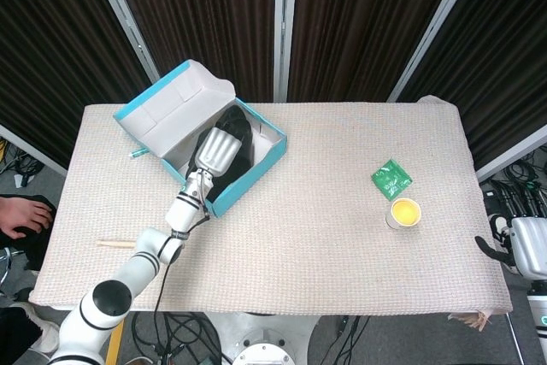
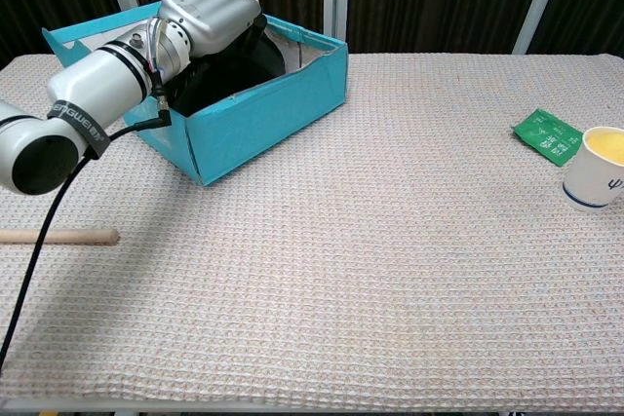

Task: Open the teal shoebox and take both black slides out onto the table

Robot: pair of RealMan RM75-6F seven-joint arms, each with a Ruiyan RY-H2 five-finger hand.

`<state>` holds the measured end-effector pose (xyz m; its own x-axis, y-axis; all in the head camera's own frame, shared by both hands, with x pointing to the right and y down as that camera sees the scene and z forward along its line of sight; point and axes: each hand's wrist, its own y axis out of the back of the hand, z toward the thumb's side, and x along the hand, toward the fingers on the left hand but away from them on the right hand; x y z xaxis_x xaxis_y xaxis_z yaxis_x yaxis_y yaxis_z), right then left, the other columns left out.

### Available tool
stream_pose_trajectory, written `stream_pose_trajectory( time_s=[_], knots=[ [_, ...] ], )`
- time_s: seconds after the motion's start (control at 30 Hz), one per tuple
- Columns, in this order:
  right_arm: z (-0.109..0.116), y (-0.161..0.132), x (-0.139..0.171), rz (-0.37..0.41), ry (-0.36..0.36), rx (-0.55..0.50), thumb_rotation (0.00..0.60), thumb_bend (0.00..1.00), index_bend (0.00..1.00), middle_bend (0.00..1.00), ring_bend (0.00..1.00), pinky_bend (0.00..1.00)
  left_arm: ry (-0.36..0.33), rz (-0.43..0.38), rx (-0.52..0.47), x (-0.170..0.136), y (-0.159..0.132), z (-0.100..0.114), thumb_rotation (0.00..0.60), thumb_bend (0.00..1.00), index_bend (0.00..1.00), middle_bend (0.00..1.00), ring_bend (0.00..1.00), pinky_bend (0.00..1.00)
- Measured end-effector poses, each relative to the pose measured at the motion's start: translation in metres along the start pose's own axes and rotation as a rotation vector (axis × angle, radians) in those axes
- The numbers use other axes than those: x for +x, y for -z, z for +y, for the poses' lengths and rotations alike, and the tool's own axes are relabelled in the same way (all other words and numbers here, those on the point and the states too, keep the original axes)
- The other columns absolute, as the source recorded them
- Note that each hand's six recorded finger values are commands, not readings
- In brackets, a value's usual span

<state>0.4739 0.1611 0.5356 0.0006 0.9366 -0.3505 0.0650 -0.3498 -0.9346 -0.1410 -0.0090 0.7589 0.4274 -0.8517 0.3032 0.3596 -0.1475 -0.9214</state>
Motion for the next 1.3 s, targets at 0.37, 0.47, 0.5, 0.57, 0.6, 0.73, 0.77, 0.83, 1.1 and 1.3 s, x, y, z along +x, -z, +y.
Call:
stream_pose_trajectory(
  time_s=[0.37, 0.47, 0.5, 0.57, 0.6, 0.73, 0.77, 0.83, 1.1, 1.3],
  knots=[
    [0.001, -0.001, -0.001, 0.001, 0.001, 0.003, 0.600, 0.11, 0.05, 0.11, 0.03, 0.08, -0.095, 0.117, -0.170, -0.001, 0.027, 0.016, 0.600, 0.46, 0.52, 0.45, 0.34, 0.45],
    [0.001, -0.002, -0.001, 0.005, 0.001, 0.003, 0.600, 0.11, 0.05, 0.11, 0.03, 0.08, -0.121, 0.143, -0.213, 0.000, 0.038, 0.022, 0.600, 0.46, 0.52, 0.45, 0.34, 0.44],
    [0.001, -0.003, -0.001, 0.007, 0.002, 0.002, 0.600, 0.11, 0.05, 0.11, 0.03, 0.08, -0.128, 0.148, -0.222, 0.000, 0.041, 0.023, 0.600, 0.46, 0.52, 0.45, 0.35, 0.44],
    [0.002, -0.003, -0.002, 0.008, 0.004, 0.002, 0.600, 0.11, 0.05, 0.11, 0.03, 0.08, -0.156, 0.156, -0.238, -0.002, 0.047, 0.029, 0.600, 0.46, 0.52, 0.45, 0.35, 0.44],
    [0.001, -0.003, -0.001, 0.009, 0.004, 0.003, 0.600, 0.11, 0.05, 0.11, 0.03, 0.08, -0.171, 0.158, -0.243, -0.003, 0.050, 0.031, 0.600, 0.46, 0.52, 0.45, 0.35, 0.44],
    [0.001, -0.004, -0.002, 0.012, 0.002, 0.002, 0.600, 0.11, 0.05, 0.11, 0.03, 0.08, -0.245, 0.149, -0.263, -0.010, 0.058, 0.045, 0.600, 0.45, 0.52, 0.45, 0.34, 0.44],
    [0.001, -0.005, -0.002, 0.013, 0.003, 0.002, 0.600, 0.11, 0.05, 0.11, 0.03, 0.08, -0.268, 0.138, -0.268, -0.013, 0.059, 0.050, 0.600, 0.45, 0.52, 0.45, 0.34, 0.44],
    [0.000, -0.006, -0.002, 0.016, 0.003, 0.001, 0.600, 0.11, 0.05, 0.11, 0.03, 0.08, -0.302, 0.117, -0.276, -0.018, 0.059, 0.057, 0.600, 0.45, 0.52, 0.45, 0.35, 0.43],
    [-0.001, -0.009, -0.003, 0.024, 0.003, 0.001, 0.600, 0.11, 0.05, 0.11, 0.03, 0.08, -0.361, -0.035, -0.385, -0.045, 0.026, 0.079, 0.600, 0.45, 0.52, 0.45, 0.34, 0.39],
    [0.000, -0.010, -0.002, 0.023, 0.006, 0.002, 0.600, 0.11, 0.05, 0.11, 0.03, 0.08, -0.328, -0.205, -0.488, -0.070, -0.023, 0.096, 0.600, 0.45, 0.52, 0.45, 0.34, 0.35]
  ],
)
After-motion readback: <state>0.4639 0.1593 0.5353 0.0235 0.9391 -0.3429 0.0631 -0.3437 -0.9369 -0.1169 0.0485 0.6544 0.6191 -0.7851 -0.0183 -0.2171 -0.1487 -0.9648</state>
